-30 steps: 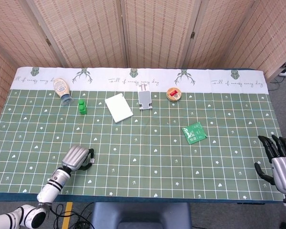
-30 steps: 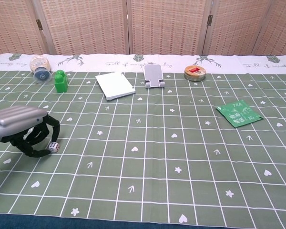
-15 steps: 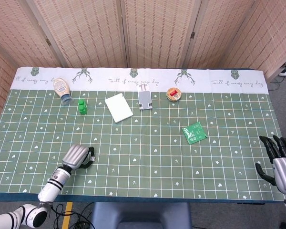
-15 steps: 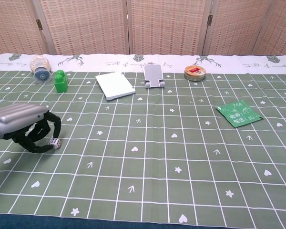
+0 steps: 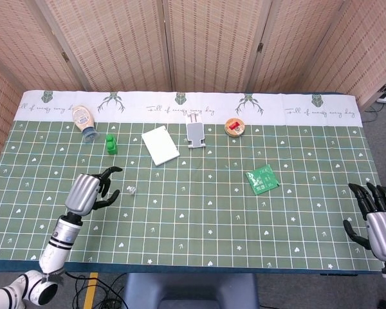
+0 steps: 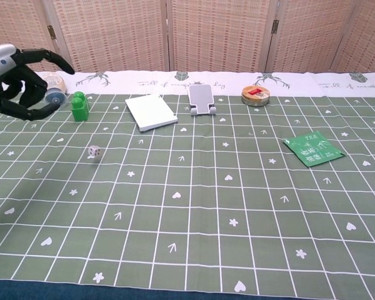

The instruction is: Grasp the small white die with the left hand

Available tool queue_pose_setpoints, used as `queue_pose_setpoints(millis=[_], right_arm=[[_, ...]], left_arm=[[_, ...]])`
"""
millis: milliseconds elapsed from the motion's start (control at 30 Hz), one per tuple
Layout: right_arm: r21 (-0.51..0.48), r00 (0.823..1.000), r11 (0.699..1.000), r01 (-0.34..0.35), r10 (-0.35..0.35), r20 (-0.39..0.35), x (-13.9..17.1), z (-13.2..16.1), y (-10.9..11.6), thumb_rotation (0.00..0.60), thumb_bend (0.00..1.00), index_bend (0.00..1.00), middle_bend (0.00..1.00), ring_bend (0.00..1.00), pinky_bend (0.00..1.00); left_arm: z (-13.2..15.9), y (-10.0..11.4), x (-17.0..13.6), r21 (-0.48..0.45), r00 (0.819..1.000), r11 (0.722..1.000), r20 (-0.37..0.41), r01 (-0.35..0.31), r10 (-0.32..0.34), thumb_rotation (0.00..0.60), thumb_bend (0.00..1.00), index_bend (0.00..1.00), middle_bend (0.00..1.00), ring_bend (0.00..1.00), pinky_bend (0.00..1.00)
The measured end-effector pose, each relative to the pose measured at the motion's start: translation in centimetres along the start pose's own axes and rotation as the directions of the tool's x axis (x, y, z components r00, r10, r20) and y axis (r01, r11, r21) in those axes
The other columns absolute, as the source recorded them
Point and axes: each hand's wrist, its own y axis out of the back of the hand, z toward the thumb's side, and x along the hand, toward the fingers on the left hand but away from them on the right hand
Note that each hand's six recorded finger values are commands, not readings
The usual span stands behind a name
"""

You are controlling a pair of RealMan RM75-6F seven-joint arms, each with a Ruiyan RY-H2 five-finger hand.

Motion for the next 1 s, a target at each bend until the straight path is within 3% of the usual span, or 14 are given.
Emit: queue_pose_setpoints(millis=[200, 367, 533, 633, 1000], right_arm=[[0.003, 1.0, 1.0, 0.004, -0.004, -0.002, -0.1, 0.1, 0.2, 0.6, 0.3, 0.08, 0.14, 0.0, 0.02], [0.006, 1.0, 1.0, 0.002, -0.002, 0.002, -0.1, 0.0, 0.3, 0.6, 0.3, 0.08, 0.14, 0.0, 0.02], [0.011, 1.0, 1.0, 0.004, -0.004, 0.001, -0.2, 0.0, 0.4, 0.6, 0.3, 0.08, 0.15, 0.0, 0.02], [0.009, 1.0, 1.0, -0.001, 0.001, -0.003, -0.3, 0.1, 0.3, 0.6, 0.3, 0.08, 0.15, 0.0, 0.02], [-0.022, 0.999, 1.0, -0.018, 0.017, -0.049, -1.2, 1.0, -0.4, 0.6, 0.3, 0.08, 0.17, 0.01, 0.02]], left_arm=[[-0.1, 0.6, -0.9, 0.019, 1.0, 1.0, -0.002, -0.001, 0.001, 0.6, 0.36, 0.3, 0.84, 0.73, 0.92], [-1.2, 1.6, -1.6, 0.063, 0.999, 0.998, -0.046, -0.006, 0.008, 0.6, 0.36, 0.3, 0.75, 0.63, 0.82], [-3.2, 3.4, -2.9, 0.153, 0.991, 0.988, -0.135, -0.004, 0.025, 0.6, 0.36, 0.3, 0.64, 0.49, 0.59], [-4.8, 4.5, -4.2, 0.214, 0.979, 0.977, -0.204, 0.019, 0.026, 0.6, 0.36, 0.3, 0.59, 0.46, 0.52], [-8.4, 6.9, -11.5, 0.318, 0.916, 0.944, -0.397, 0.086, 0.051, 0.6, 0.36, 0.31, 0.56, 0.44, 0.47]])
